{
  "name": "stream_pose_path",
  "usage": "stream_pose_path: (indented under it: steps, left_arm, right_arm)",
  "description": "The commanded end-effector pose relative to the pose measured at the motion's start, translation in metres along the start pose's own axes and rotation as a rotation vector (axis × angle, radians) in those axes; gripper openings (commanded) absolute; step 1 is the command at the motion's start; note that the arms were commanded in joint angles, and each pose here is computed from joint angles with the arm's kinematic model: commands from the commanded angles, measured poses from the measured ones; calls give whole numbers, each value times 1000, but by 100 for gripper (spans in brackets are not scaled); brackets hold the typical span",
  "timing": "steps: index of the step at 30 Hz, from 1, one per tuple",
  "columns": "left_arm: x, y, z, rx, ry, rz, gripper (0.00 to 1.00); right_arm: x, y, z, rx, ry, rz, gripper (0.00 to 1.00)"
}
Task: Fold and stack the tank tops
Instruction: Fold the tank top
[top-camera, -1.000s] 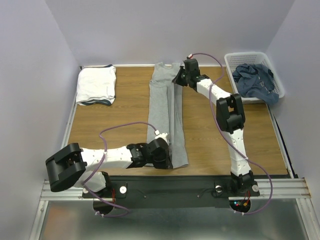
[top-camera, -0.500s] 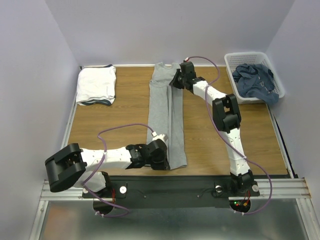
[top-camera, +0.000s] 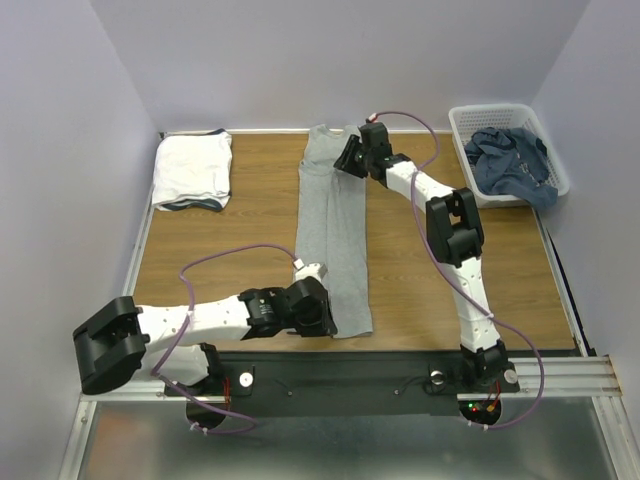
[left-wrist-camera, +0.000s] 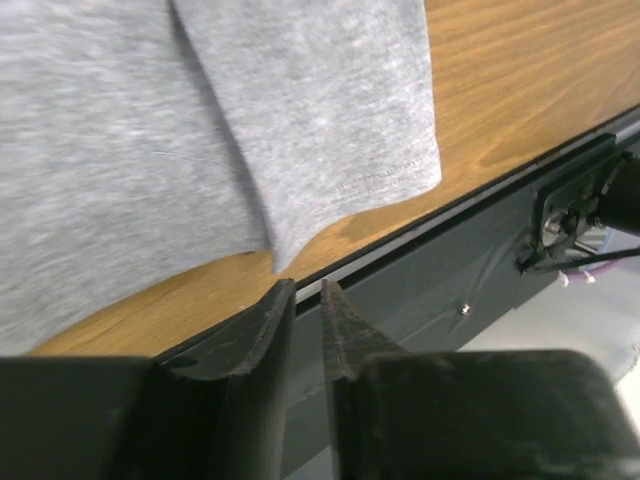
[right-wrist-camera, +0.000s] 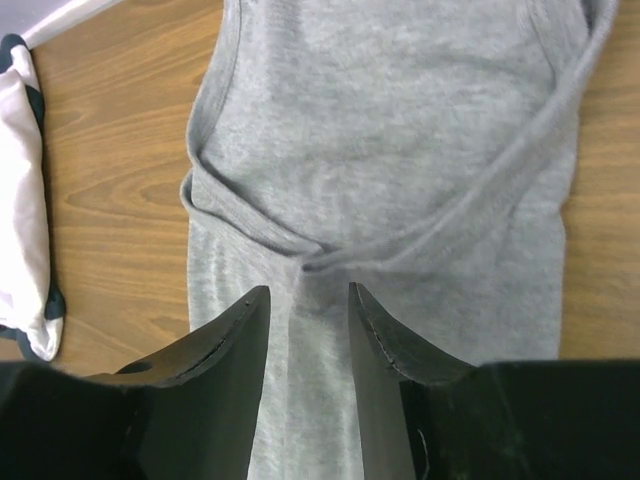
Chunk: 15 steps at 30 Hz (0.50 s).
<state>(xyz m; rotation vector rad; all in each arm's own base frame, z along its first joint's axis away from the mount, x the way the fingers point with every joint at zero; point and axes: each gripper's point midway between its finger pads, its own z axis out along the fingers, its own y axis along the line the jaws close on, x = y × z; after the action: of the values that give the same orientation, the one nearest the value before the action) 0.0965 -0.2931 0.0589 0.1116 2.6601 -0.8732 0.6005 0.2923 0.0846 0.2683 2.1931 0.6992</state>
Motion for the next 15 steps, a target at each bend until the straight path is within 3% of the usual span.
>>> stream_pose_path:
  steps: [1, 6, 9, 15]
  left_arm:
    - [-25, -6, -17, -25, -108, -24, 32]
    - [-58, 13, -43, -106, -264, -124, 40]
    - [-67, 33, -52, -141, -303, -191, 50]
    - [-76, 79, -54, -221, -314, -284, 59]
  right_arm:
    - [-37, 37, -43, -59, -91, -29, 44]
    - [3, 19, -103, -34, 9, -24, 46]
    - [33, 4, -137, -18, 70, -28, 49]
    - [135, -17, -228, -24, 232, -48, 56]
